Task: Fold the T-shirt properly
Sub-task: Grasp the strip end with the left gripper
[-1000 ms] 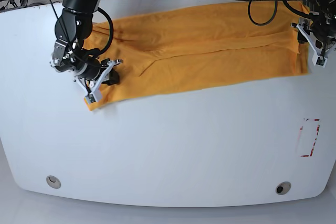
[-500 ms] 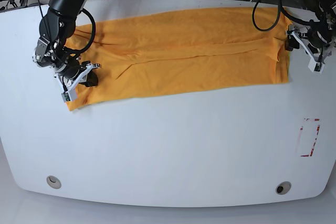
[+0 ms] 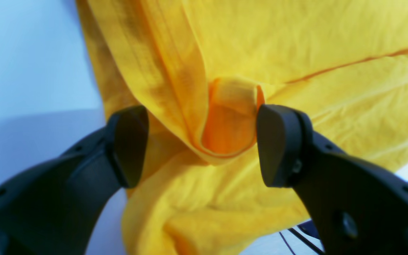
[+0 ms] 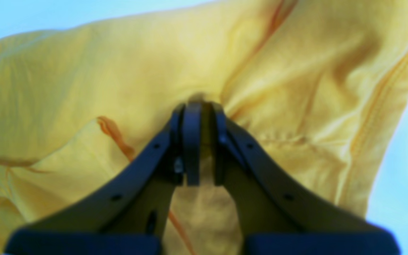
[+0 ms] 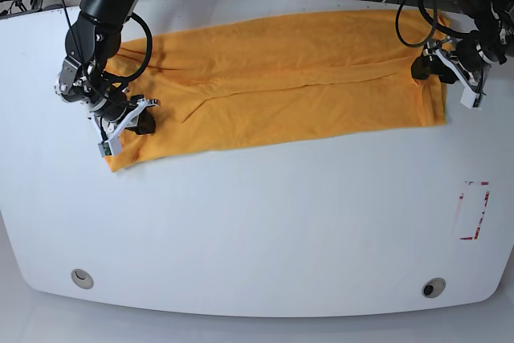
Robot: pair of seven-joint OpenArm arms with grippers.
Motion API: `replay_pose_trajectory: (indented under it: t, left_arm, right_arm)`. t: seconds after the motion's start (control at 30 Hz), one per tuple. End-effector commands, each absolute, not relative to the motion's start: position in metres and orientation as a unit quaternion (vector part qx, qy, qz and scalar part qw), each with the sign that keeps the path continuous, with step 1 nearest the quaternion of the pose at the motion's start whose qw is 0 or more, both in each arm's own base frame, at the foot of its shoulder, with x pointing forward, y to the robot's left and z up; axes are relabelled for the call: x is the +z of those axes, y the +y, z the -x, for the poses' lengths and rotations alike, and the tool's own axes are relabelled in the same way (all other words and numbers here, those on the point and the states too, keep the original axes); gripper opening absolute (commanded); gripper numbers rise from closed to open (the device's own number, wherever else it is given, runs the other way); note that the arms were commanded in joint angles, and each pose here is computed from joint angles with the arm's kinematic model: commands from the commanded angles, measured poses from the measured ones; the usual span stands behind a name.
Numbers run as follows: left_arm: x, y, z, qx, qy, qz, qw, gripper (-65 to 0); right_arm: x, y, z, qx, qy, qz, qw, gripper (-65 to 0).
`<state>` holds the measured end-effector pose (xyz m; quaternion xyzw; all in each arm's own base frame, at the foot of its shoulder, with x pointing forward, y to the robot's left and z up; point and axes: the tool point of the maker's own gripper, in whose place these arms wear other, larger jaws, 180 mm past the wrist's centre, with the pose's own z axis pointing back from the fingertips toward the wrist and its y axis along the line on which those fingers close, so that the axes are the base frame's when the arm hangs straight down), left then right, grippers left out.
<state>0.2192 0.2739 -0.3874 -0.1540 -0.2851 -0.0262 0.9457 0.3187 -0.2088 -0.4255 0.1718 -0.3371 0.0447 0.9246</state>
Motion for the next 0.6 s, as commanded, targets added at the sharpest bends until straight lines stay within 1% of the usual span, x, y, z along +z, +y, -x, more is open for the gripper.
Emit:
replay_pose_trajectory:
  t: [0.0,0.1,0.2,0.27,0.4,0.57]
  left_arm:
    - [-0.381,0.286,-0.223,-0.034,-0.290,0.127,0.948,-20.3]
    - [-0.382,0.291,-0.215,-0.031,-0.283,0.120,0.951,-20.3]
    - [-0.374,0.316,-0.204,-0.011,-0.287,0.091,0.953,-20.3]
    - [-0.373,0.322,-0.202,-0.007,-0.285,0.087,0.954,-20.3]
    - [-0.386,0.330,-0.194,0.012,-0.265,0.099,0.959,-20.3]
    - [-0.403,0.327,-0.186,0.033,-0.247,0.120,0.961,-20.3]
  right_arm:
    - [-0.444,-0.214,-0.300,0.057,-0.280,-0.149,0.947,-59.9]
    - [-0.444,-0.214,-0.300,0.057,-0.280,-0.149,0.947,-59.9]
    - [-0.444,-0.214,-0.300,0.057,-0.280,-0.149,0.947,-59.9]
    - [-0.444,-0.214,-0.300,0.057,-0.280,-0.149,0.947,-59.9]
    - [-0.444,-0.215,-0.300,0.057,-0.280,-0.148,0.947,-59.9]
    - [-0.446,-0.214,-0.296,0.057,-0.277,-0.150,0.948,-59.9]
